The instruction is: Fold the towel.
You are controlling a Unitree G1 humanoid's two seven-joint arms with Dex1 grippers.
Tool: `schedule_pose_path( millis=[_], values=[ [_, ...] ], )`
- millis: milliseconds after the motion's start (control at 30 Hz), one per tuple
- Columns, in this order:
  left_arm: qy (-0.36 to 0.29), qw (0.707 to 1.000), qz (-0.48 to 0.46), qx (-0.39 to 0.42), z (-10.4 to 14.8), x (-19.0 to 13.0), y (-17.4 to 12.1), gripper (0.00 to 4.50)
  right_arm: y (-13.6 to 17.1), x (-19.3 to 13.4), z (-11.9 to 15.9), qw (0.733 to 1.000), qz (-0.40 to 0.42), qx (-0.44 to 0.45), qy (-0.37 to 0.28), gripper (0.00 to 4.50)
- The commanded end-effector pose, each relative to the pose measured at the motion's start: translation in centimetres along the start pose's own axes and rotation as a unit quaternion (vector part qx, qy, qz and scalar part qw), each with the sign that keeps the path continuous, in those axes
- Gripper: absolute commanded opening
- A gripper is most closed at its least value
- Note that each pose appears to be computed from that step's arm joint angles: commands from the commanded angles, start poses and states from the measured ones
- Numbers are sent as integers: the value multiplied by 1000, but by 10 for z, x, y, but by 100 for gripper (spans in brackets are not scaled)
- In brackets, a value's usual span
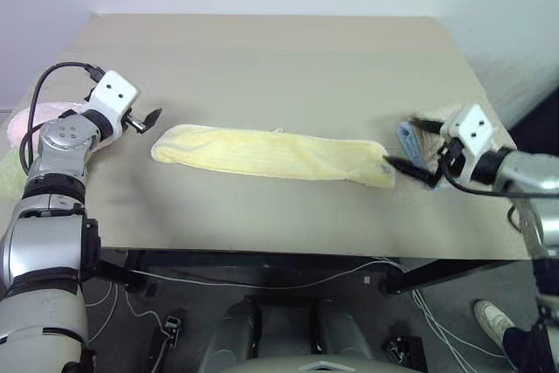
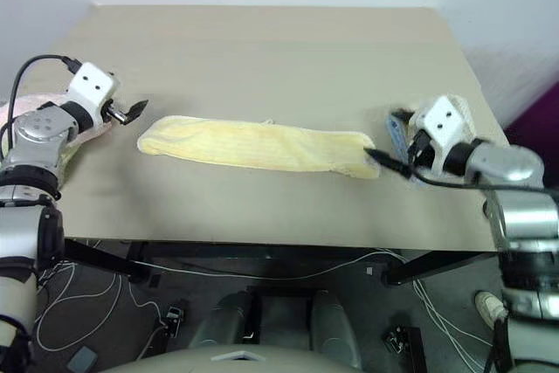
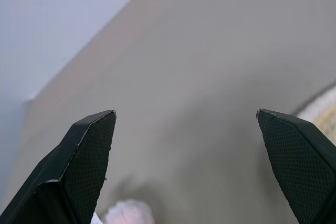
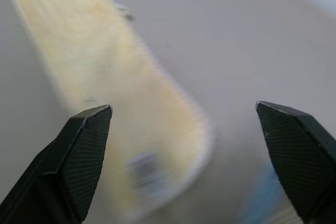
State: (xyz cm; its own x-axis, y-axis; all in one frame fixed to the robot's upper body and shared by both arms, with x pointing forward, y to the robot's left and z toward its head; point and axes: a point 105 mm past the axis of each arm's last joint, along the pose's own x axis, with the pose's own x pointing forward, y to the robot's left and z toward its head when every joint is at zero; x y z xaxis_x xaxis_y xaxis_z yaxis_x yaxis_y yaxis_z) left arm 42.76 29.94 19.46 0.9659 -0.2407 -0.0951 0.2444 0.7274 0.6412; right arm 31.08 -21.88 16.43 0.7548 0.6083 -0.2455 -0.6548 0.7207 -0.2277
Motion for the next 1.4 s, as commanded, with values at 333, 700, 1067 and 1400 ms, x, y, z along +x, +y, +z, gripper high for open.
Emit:
schedule_pose_path(
  millis=[333, 700, 1067, 1400],
  values=[
    [-153, 977, -143, -45, 49, 5, -51, 450, 69, 6, -2, 888, -16, 454, -73, 448],
    [-231, 892, -380, -82, 82, -25, -153, 450, 67, 23, -31, 707, -108, 697, -48, 448],
    [-242, 865, -424, -117, 95, -41, -176, 450, 41, 46, -56, 661, -185, 725, -60, 448],
    [-226, 848, -461, -132, 88, -56, -193, 450, 19, 49, -59, 620, -238, 740, -101, 386]
  ],
)
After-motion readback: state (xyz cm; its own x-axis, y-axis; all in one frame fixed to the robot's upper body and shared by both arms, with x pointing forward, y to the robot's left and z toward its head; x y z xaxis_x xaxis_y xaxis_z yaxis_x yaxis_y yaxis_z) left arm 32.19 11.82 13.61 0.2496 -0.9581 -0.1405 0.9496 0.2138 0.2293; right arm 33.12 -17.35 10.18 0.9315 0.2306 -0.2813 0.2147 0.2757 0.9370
